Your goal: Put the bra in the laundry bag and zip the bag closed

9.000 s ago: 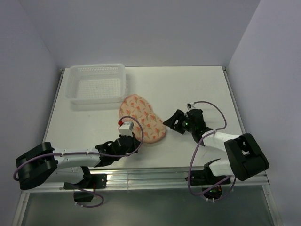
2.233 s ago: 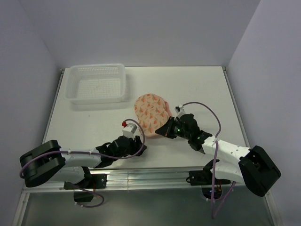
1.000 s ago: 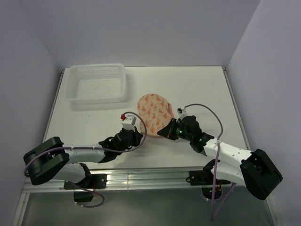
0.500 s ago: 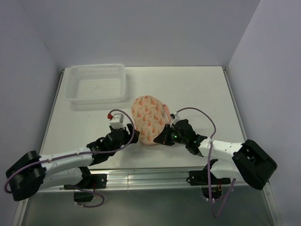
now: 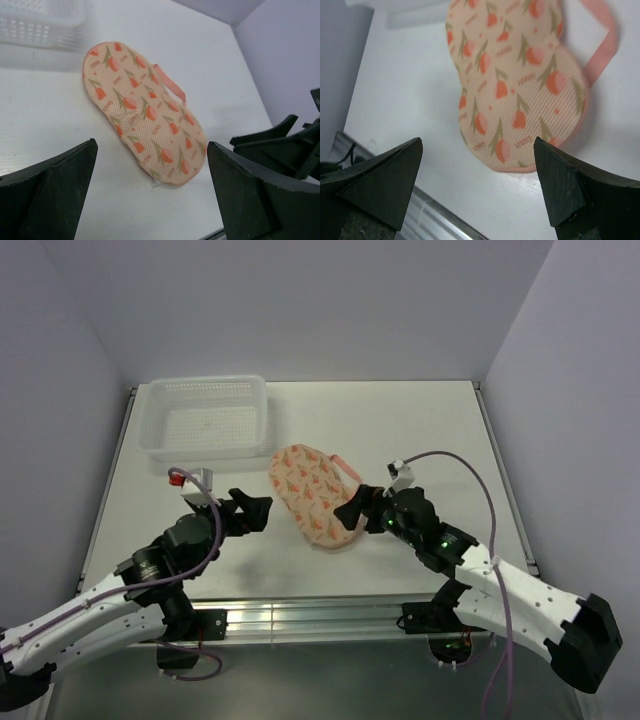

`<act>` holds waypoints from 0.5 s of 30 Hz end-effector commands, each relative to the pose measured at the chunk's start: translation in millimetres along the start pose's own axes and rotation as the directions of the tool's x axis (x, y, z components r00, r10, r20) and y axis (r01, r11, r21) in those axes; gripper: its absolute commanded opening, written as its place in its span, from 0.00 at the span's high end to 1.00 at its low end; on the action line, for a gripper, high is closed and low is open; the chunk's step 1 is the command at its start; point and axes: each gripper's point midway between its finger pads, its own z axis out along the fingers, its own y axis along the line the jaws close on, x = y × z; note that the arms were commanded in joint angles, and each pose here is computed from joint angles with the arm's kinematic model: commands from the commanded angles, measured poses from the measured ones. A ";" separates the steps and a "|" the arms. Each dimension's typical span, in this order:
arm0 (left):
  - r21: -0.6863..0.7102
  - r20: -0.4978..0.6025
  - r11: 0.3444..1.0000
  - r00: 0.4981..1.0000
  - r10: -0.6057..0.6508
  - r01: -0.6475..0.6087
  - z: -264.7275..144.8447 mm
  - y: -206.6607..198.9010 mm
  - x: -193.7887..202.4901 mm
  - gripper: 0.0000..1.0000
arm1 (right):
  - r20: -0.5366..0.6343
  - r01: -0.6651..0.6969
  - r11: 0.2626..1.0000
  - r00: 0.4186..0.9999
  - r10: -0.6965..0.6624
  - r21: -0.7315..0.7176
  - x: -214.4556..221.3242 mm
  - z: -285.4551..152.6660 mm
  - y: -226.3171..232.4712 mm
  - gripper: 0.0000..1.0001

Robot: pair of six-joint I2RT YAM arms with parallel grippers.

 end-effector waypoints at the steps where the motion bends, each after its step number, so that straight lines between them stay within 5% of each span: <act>1: 0.129 0.014 0.990 0.999 0.049 -0.051 -23.2 -28.7 -32.6 0.01 | 0.160 0.114 0.977 0.977 -0.143 0.181 -53.1 -29.8 -17.7 0.00; 8: 0.267 0.082 0.960 0.994 0.068 -0.088 -53.9 -65.0 -84.2 0.01 | 0.507 0.075 0.979 0.846 -0.164 0.192 -139.0 -121.6 -0.4 0.00; 15: 0.190 0.097 0.976 0.991 0.088 -0.105 -47.6 -49.8 -83.1 0.01 | 0.582 0.014 0.978 0.802 -0.136 0.210 -148.6 -140.2 -10.6 0.00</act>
